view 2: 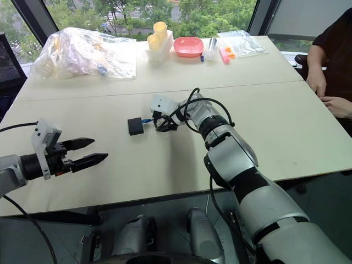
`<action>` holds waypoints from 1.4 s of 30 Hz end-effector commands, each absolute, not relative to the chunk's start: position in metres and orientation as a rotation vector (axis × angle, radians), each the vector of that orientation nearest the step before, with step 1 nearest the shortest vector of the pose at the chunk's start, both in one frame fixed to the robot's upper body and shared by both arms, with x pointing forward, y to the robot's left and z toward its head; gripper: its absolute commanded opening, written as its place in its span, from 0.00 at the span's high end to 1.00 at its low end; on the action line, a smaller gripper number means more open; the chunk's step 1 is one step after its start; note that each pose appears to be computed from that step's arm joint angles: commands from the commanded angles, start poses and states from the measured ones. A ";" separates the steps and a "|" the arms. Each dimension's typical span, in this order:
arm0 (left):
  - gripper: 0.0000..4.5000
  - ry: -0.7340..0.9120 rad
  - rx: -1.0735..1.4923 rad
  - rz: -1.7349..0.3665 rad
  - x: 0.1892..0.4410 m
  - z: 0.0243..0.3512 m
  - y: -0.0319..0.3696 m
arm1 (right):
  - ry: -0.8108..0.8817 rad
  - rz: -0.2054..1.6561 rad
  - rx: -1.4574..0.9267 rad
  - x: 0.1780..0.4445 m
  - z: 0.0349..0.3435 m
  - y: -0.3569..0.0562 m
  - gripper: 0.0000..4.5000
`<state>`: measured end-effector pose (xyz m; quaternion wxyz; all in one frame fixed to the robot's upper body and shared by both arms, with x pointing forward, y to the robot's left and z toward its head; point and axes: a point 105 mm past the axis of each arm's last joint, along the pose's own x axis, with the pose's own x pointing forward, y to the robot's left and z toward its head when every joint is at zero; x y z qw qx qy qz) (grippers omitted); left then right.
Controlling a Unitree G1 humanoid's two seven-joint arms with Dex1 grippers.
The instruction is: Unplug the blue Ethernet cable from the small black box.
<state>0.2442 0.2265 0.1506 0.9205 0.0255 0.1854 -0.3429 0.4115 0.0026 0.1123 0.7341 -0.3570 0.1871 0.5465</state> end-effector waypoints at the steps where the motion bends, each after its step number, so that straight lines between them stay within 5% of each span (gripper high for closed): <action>1: 0.00 0.329 0.085 -0.645 0.236 0.164 0.232 | 0.544 1.247 -0.772 0.401 0.095 -0.001 0.77; 3: 0.00 0.333 0.082 -0.617 0.231 0.164 0.237 | 0.572 1.267 -0.769 0.397 0.091 -0.003 0.98; 8: 0.00 0.330 0.087 -0.600 0.232 0.165 0.243 | 0.398 1.158 -0.824 0.415 0.109 0.001 0.98; 13: 0.00 0.298 0.073 -0.616 0.253 0.172 0.251 | 0.031 1.016 -1.056 0.441 0.181 -0.006 0.98; 17: 0.00 0.219 0.008 -0.678 0.297 0.199 0.258 | -0.262 0.974 -1.195 0.434 0.232 -0.025 0.98; 21: 0.00 0.152 -0.053 -0.800 0.344 0.220 0.245 | -0.439 0.956 -1.234 0.403 0.250 -0.033 0.98; 26: 0.00 0.118 -0.197 -1.029 0.380 0.235 0.208 | -0.516 0.875 -1.247 0.384 0.259 -0.039 0.98; 31: 0.00 0.123 -0.323 -1.290 0.379 0.250 0.179 | -0.522 0.827 -1.203 0.378 0.275 -0.045 0.98; 42: 0.00 0.059 -0.321 -1.259 0.399 0.252 0.159 | -0.501 0.760 -1.090 0.376 0.296 -0.062 0.98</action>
